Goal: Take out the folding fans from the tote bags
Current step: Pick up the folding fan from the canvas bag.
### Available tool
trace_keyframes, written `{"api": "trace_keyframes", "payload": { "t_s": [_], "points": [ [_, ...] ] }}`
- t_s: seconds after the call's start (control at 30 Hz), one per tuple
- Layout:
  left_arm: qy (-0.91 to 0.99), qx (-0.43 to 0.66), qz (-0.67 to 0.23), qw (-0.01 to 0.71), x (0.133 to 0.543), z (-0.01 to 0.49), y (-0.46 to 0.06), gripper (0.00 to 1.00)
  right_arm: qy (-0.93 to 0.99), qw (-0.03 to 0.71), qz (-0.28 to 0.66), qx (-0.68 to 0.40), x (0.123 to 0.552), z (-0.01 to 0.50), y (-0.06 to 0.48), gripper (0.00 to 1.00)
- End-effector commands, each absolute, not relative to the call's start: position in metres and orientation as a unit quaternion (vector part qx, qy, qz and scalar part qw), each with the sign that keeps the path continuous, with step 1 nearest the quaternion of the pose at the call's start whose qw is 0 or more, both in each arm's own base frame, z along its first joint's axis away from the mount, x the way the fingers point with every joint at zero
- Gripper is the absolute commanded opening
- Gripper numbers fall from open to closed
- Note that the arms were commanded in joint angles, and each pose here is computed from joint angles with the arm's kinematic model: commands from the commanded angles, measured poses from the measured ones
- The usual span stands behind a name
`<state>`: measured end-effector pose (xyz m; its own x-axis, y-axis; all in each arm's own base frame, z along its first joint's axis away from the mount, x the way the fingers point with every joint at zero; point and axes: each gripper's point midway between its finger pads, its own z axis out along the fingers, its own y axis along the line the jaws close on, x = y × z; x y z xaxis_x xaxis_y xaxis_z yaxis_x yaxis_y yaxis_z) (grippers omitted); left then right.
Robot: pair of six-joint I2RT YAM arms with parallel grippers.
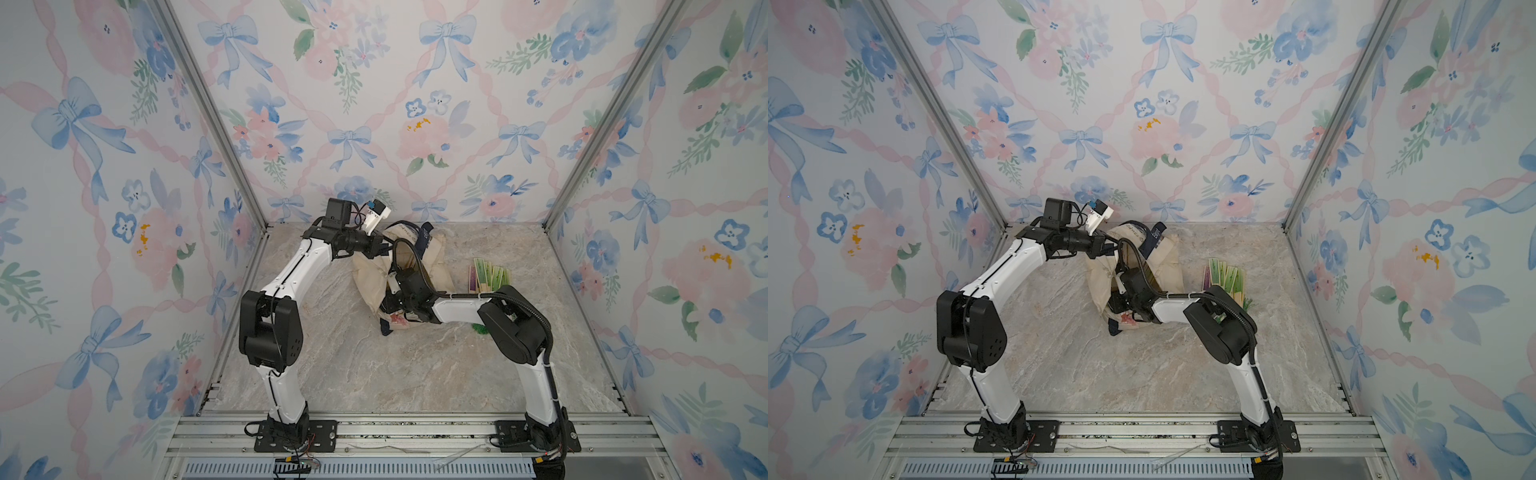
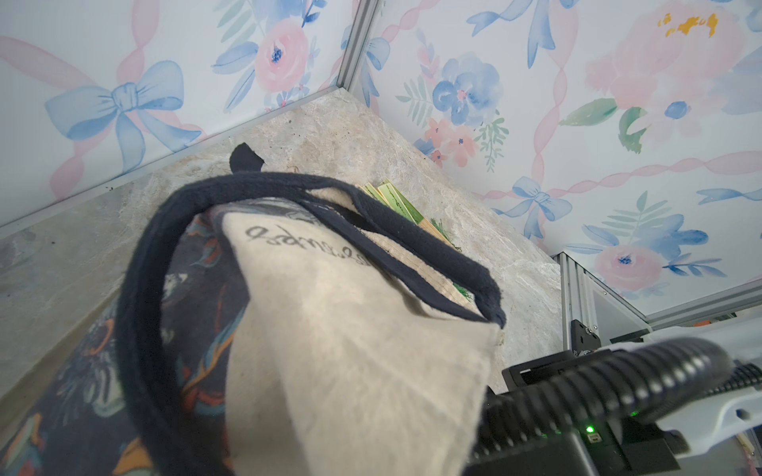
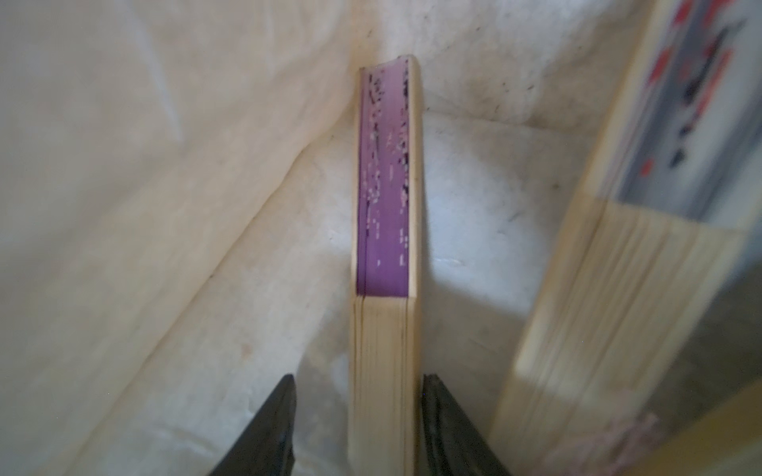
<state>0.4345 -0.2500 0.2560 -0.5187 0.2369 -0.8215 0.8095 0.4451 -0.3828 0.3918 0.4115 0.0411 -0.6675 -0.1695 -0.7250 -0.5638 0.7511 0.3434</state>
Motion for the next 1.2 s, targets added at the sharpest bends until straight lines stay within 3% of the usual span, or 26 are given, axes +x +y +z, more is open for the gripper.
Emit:
{"api": "trace_keyframes", "payload": {
  "t_s": [0.0,0.13,0.33,0.5,0.77,1.17],
  "points": [
    [0.748,0.355,-0.424,0.367,0.427,0.276,-0.258,0.00,0.910,0.282,0.204,-0.227,0.368,-0.024,0.389,0.47],
    [0.746,0.355,-0.424,0.371,0.428,0.279,-0.257,0.00,0.911,0.283,0.171,-0.248,0.363,-0.030,0.388,0.45],
    [0.750,0.351,-0.422,0.370,0.428,0.276,-0.253,0.00,0.906,0.293,0.164,-0.258,0.362,-0.026,0.389,0.19],
    [0.754,0.346,-0.420,0.366,0.427,0.272,-0.250,0.00,0.885,0.328,0.211,-0.256,0.361,-0.004,0.396,0.09],
    [0.758,0.344,-0.418,0.364,0.426,0.267,-0.246,0.00,0.827,0.402,0.311,-0.242,0.356,0.051,0.395,0.05],
    [0.761,0.339,-0.417,0.364,0.425,0.266,-0.240,0.00,0.802,0.417,0.368,-0.217,0.353,0.073,0.377,0.00]
  ]
}}
